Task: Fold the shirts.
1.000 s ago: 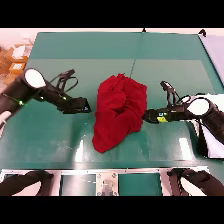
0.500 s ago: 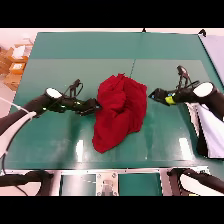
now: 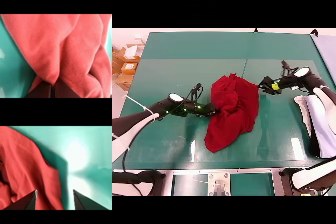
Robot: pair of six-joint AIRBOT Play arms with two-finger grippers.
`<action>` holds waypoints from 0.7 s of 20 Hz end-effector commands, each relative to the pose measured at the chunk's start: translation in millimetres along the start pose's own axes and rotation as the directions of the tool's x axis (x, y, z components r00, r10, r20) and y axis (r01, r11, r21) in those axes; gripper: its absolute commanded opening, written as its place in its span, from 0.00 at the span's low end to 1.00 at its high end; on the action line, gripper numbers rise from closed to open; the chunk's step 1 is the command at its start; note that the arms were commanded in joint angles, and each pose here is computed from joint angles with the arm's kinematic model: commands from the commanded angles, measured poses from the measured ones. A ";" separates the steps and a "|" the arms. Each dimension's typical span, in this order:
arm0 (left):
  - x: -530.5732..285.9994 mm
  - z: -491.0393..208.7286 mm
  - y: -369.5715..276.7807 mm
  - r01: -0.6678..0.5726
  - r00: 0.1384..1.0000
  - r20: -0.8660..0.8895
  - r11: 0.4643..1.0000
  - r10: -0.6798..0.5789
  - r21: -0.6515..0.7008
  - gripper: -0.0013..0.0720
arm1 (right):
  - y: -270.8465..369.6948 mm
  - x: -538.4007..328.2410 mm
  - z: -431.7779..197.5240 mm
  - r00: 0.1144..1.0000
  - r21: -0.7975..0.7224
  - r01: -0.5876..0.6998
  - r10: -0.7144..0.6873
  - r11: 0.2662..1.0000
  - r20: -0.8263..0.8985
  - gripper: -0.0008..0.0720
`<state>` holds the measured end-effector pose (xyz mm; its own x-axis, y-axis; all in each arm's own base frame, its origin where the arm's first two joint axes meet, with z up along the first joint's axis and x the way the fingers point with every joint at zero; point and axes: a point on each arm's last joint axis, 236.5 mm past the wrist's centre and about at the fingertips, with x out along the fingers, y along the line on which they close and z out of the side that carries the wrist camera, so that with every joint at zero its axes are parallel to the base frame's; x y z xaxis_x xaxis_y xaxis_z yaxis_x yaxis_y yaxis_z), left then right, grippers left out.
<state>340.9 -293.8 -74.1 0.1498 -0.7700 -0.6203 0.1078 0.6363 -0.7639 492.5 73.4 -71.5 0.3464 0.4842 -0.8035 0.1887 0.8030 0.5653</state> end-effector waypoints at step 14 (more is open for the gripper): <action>-227.8 109.4 -115.7 -0.293 0.932 0.321 0.870 0.167 0.396 0.05 | 97.7 -194.7 69.7 0.942 -0.226 -0.136 0.196 0.965 0.271 0.03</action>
<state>397.7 -242.4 94.0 0.3020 -0.7160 -0.6294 0.4247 0.6922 -0.5836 523.8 66.8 64.2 0.4814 0.5683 -0.6673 -0.0061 0.7635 0.6458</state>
